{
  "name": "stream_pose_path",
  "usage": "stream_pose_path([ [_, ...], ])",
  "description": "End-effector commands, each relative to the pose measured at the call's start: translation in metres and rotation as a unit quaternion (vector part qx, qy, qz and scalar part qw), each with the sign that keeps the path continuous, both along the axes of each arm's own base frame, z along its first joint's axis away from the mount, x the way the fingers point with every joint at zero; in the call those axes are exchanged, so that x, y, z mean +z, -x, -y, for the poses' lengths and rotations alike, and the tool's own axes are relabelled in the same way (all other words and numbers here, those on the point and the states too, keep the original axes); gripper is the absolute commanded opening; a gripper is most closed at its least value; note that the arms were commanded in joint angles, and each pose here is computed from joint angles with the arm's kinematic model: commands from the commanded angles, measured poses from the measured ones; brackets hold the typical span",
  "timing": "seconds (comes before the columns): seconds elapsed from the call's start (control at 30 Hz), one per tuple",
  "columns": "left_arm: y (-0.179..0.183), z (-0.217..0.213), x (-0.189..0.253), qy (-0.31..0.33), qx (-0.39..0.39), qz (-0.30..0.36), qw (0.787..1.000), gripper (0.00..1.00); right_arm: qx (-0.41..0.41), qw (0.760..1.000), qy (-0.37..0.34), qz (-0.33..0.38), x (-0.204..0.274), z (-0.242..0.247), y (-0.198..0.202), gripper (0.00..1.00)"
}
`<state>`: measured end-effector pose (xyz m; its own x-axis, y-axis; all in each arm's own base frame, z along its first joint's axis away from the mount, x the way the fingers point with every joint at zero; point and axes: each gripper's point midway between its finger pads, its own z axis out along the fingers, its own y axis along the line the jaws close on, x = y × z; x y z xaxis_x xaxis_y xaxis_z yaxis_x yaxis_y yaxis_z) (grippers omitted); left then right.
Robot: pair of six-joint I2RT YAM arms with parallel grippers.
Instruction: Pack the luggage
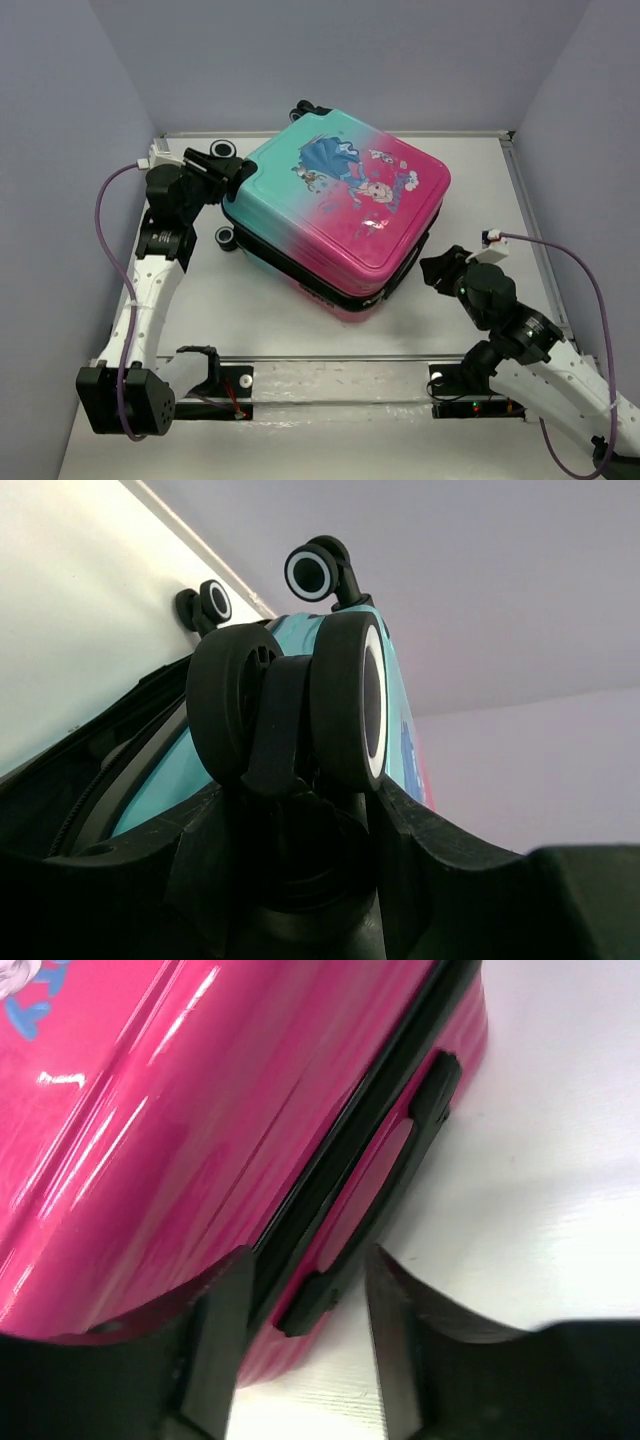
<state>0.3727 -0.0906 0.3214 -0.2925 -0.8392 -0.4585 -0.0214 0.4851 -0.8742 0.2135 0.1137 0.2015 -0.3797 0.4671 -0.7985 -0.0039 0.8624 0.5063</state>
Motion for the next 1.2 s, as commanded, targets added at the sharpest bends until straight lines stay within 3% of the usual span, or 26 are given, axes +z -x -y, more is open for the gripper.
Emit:
stream_pose_path([
  [0.0, 0.038, 0.026, 0.060, 0.002, -0.074, 0.136, 0.988, 0.06, -0.029, 0.999, -0.012, -0.039, -0.027, 0.003, 0.001, 0.32],
  [0.13, 0.044, 0.024, 0.019, 0.008, -0.069, 0.102, 0.992, 0.06, -0.006, 0.997, 0.000, -0.079, -0.058, -0.013, 0.000, 0.18],
  [0.2, 0.047, 0.025, -0.002, 0.020, -0.070, 0.083, 0.994, 0.06, 0.002, 0.997, 0.003, -0.077, -0.061, -0.018, -0.004, 0.17],
  [0.37, 0.054, 0.025, -0.018, 0.034, -0.069, 0.071, 0.994, 0.06, 0.014, 0.997, 0.021, -0.080, -0.077, -0.030, -0.016, 0.17],
  [0.73, 0.022, -0.013, -0.051, -0.053, 0.015, 0.033, 0.998, 0.06, 0.153, 0.986, 0.051, -0.036, -0.079, -0.078, -0.022, 0.18],
  [0.93, -0.003, -0.037, -0.063, -0.083, 0.055, 0.011, 0.995, 0.08, 0.219, 0.975, 0.042, 0.014, -0.057, -0.107, -0.029, 0.19],
  [1.07, -0.016, -0.061, -0.065, -0.101, 0.092, 0.003, 0.991, 0.20, 0.234, 0.970, 0.050, 0.034, -0.041, -0.116, -0.036, 0.19],
  [1.13, -0.023, -0.076, -0.061, -0.102, 0.107, 0.006, 0.989, 0.20, 0.249, 0.966, 0.051, 0.042, -0.032, -0.123, -0.038, 0.19],
  [1.17, -0.025, -0.078, -0.059, -0.100, 0.107, 0.007, 0.989, 0.15, 0.252, 0.965, 0.051, 0.044, -0.030, -0.124, -0.038, 0.19],
])
